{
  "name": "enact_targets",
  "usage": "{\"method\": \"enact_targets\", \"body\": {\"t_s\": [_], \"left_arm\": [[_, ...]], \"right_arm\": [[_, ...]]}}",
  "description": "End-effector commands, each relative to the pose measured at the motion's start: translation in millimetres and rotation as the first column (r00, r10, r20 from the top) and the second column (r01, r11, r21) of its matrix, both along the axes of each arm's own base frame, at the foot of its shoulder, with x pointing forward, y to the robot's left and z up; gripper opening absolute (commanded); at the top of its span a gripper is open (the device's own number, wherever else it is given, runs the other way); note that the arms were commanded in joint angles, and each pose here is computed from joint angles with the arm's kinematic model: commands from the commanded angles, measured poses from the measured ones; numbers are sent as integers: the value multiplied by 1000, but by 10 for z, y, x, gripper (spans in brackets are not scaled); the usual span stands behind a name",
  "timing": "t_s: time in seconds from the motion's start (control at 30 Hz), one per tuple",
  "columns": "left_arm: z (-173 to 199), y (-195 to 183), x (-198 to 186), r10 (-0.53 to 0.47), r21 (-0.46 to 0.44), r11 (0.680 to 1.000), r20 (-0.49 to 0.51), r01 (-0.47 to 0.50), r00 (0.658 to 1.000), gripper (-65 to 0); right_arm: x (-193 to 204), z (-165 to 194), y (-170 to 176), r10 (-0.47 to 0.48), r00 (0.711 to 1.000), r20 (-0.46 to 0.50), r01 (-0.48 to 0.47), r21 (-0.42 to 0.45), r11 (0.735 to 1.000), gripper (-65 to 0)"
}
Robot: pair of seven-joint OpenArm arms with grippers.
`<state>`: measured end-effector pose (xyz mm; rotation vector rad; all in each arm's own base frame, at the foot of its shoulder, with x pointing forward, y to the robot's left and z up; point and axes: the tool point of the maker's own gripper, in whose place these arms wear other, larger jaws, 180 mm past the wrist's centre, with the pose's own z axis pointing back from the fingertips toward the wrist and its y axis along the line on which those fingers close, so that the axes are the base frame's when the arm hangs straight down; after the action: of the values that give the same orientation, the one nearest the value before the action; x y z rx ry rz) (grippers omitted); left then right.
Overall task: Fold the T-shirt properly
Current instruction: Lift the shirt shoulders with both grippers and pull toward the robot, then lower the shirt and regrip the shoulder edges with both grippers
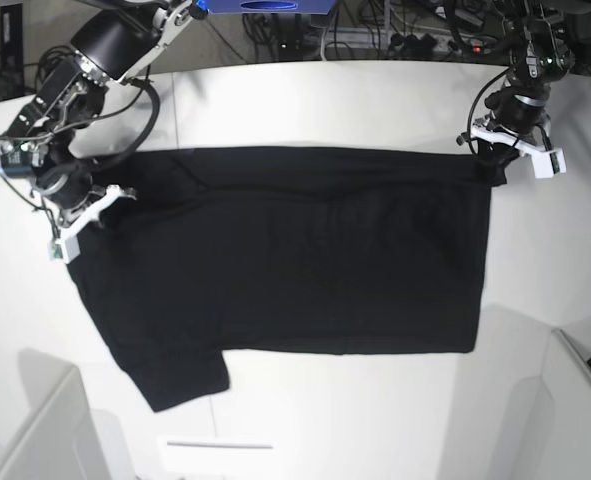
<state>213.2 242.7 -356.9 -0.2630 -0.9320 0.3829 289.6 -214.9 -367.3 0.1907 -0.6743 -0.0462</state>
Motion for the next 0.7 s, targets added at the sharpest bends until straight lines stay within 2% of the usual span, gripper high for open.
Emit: {"method": "enact_targets", "body": {"t_s": [0.0,0.4,0.57,0.67], "left_arm": [[92,47,79,4,10,1000,42,-5,999,-650],[-24,131,183,32,-7,999,31,-31,999,-650],[-44,44,293,-21,-36,999,-34,20,999,-650],[-28,34,353,-27,-42,999,-33,26,999,-650]], "right_arm": [[112,117,-23,2,999,53,-1,-3,1000,-650],[290,130,15,5,998,65,-7,33,999,-650],[404,167,17,-33,997,71,28,69,997,-650],[444,156,31,-32,997,70,26,82,996,-650]]}}
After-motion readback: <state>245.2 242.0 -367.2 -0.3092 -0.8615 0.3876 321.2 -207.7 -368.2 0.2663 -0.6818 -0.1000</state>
